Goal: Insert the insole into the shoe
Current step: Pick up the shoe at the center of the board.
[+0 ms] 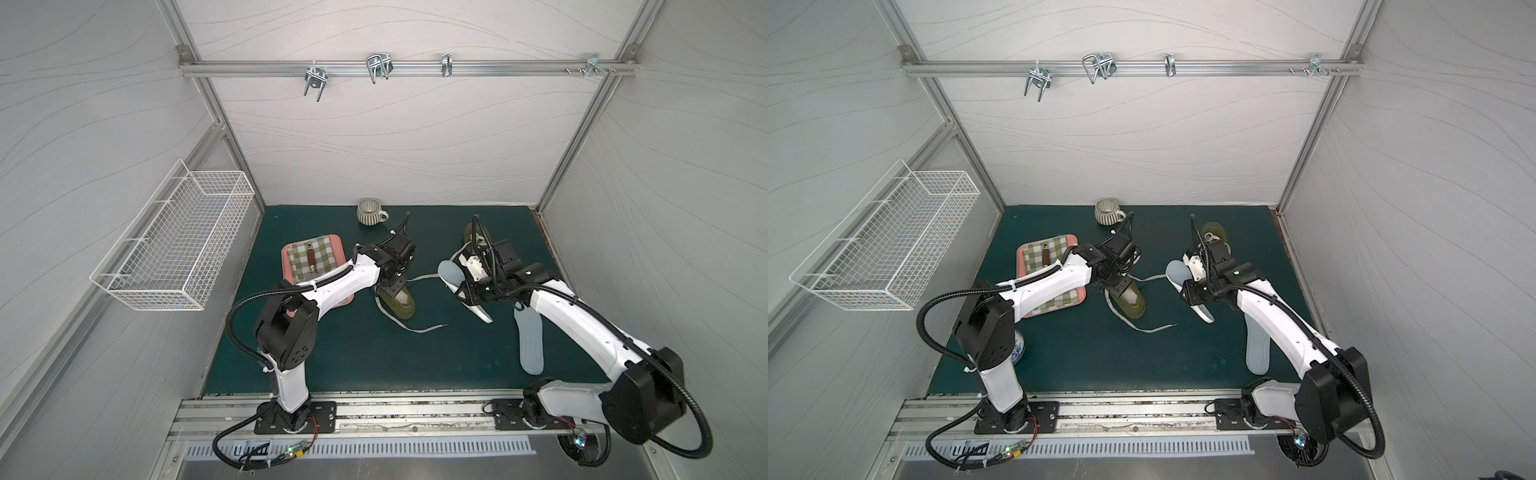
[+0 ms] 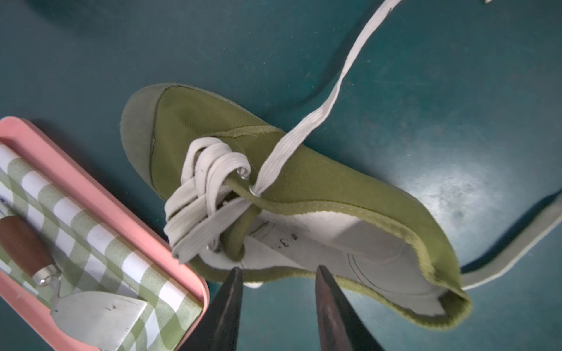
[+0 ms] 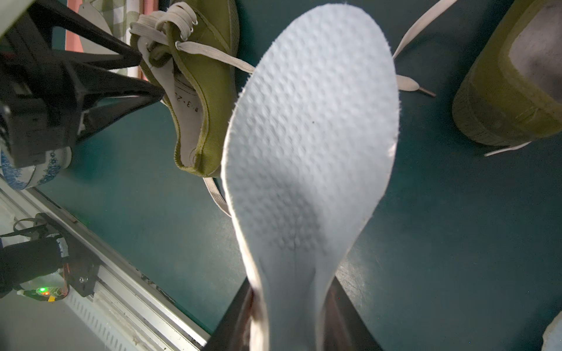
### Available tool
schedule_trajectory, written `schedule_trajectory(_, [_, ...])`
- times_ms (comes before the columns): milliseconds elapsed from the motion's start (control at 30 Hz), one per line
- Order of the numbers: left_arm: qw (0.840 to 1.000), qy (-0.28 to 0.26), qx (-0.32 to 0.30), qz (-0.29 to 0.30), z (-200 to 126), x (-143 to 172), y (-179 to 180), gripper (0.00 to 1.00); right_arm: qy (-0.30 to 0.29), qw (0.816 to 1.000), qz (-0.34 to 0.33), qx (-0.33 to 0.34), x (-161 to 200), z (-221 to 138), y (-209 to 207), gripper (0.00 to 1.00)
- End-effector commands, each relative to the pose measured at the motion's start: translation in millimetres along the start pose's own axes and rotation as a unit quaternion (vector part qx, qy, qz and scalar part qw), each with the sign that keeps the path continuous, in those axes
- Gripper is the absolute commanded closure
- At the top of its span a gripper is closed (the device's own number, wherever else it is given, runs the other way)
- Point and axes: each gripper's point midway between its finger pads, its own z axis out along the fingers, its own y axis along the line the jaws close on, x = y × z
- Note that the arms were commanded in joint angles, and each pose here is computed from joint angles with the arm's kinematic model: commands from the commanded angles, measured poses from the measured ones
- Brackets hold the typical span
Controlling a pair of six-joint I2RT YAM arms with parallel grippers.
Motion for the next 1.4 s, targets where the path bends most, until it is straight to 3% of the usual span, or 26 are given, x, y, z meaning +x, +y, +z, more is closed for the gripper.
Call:
schedule_trajectory(0, [0.999,-0.025,-0.02,0.02,0,-20,7,0.59,0.002,1.0,-0.012,-0.008,-2,-1,1,0.65])
schedule_trajectory(733, [0.994,-0.025,-0.091,0.06,15,-33,27,0.7,0.006,1.0,-0.008,-0.009,-3,-1,-1,0.65])
schedule_trajectory(867, [0.993,-0.034,-0.1,0.055,15,-34,30,0.77,0.008,1.0,-0.009,-0.01,-3,0,0,0.65])
schedule_trajectory(967, [0.993,-0.039,-0.097,0.047,12,-35,30,0.9,0.011,1.0,-0.01,-0.008,-1,2,-1,0.65])
schedule_trajectory(1067, [0.995,-0.044,-0.082,0.03,8,-35,28,1.0,0.015,1.0,-0.015,-0.005,0,3,-2,0.65])
schedule_trajectory(1367, [0.995,-0.061,0.025,-0.071,-11,-30,24,1.0,0.044,0.997,-0.058,0.002,7,11,14,0.65])
